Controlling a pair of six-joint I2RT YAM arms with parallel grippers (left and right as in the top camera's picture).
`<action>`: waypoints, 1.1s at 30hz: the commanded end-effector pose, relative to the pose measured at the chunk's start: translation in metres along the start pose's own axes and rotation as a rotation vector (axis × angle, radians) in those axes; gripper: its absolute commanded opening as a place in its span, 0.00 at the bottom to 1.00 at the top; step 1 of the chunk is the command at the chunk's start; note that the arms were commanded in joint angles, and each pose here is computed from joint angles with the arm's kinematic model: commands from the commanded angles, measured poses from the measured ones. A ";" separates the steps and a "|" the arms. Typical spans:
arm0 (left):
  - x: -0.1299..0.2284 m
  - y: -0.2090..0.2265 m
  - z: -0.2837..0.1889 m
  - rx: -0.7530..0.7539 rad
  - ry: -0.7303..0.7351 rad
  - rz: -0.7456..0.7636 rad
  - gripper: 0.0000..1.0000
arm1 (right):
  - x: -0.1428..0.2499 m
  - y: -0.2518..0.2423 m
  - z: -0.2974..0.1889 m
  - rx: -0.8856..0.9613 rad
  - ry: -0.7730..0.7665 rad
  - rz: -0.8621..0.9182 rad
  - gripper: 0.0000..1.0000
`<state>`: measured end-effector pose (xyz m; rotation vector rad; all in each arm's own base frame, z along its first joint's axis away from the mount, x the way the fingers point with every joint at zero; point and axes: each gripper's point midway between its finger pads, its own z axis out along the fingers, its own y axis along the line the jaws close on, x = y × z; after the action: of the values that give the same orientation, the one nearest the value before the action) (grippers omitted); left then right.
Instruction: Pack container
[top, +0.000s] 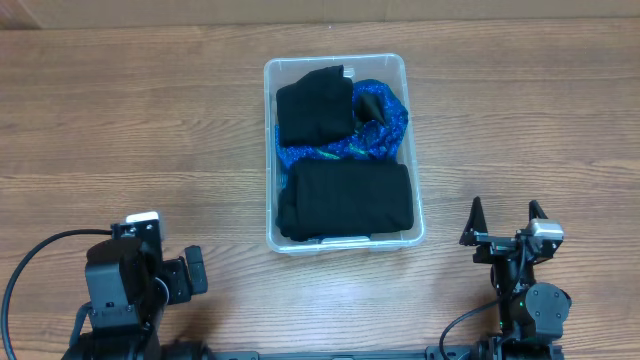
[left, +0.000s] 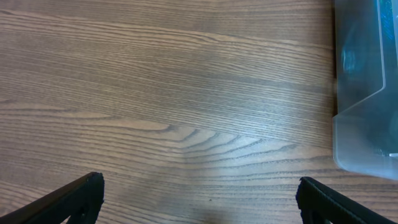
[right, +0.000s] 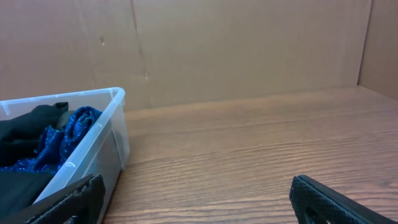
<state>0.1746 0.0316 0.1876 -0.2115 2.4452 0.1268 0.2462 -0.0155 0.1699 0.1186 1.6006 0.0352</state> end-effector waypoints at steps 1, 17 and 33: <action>-0.001 0.000 0.000 -0.004 -0.001 0.013 1.00 | 0.002 -0.002 0.000 0.012 -0.003 0.001 1.00; -0.001 0.000 0.000 -0.004 -0.002 0.013 1.00 | 0.002 -0.002 0.000 0.012 -0.003 0.001 1.00; 0.014 -0.006 0.003 0.018 -0.153 0.006 1.00 | 0.002 -0.002 0.000 0.012 -0.003 0.001 1.00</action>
<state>0.1687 0.0254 0.1843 -0.1615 2.3774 0.1214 0.2461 -0.0167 0.1697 0.1243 1.6009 0.0294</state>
